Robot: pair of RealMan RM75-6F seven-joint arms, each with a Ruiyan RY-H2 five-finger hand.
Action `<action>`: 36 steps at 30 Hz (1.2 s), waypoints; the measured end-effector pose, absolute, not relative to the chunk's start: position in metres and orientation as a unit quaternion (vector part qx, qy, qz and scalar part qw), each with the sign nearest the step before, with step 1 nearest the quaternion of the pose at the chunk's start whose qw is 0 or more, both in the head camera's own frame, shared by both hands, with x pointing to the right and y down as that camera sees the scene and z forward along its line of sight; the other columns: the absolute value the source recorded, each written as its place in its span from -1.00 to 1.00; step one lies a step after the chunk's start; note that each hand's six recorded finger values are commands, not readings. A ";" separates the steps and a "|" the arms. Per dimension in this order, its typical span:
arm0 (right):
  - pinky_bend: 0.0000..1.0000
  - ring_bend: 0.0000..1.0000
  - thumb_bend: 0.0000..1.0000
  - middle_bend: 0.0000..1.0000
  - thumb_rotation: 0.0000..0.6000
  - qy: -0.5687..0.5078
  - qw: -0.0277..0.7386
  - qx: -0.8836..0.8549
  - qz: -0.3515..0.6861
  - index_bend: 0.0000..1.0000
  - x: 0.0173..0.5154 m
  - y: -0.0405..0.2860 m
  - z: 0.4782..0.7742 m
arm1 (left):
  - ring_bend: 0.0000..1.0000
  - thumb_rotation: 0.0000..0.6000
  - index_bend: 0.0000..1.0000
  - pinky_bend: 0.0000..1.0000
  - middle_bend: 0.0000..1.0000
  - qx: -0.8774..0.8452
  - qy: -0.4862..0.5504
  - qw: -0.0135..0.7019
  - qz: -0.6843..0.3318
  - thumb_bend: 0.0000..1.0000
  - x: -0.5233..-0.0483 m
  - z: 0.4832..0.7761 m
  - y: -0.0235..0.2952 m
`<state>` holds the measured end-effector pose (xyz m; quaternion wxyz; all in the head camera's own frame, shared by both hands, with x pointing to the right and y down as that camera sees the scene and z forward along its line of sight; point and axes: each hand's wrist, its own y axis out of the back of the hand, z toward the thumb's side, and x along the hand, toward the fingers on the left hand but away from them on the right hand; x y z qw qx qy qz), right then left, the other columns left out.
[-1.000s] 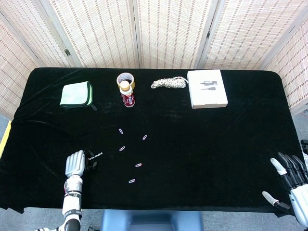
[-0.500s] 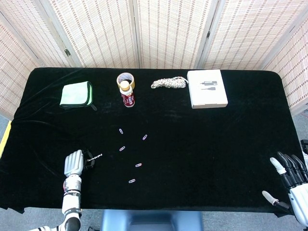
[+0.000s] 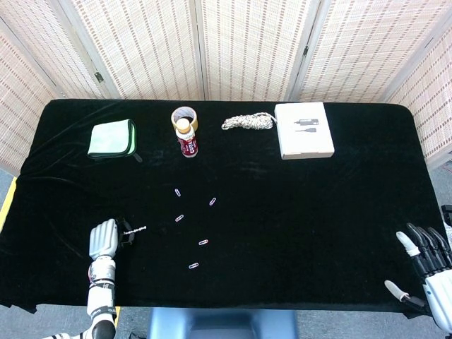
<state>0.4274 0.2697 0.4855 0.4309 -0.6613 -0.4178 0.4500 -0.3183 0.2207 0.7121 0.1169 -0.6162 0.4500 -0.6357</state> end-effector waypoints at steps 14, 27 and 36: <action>-1.00 -1.00 -0.98 -1.00 1.00 -0.424 0.431 -0.659 0.448 -1.00 0.427 0.267 0.486 | 1.00 1.00 0.69 1.00 1.00 -0.652 0.484 0.138 -0.566 0.32 -0.289 0.687 0.199; -1.00 -1.00 -0.98 -1.00 1.00 -0.447 0.431 -0.646 0.443 -1.00 0.436 0.267 0.479 | 1.00 1.00 0.69 1.00 1.00 -0.698 0.445 0.134 -0.545 0.34 -0.245 0.711 0.179; -1.00 -1.00 -0.98 -1.00 1.00 -0.447 0.423 -0.640 0.460 -1.00 0.437 0.271 0.483 | 1.00 1.00 0.69 1.00 1.00 -0.713 0.419 0.133 -0.547 0.34 -0.227 0.730 0.185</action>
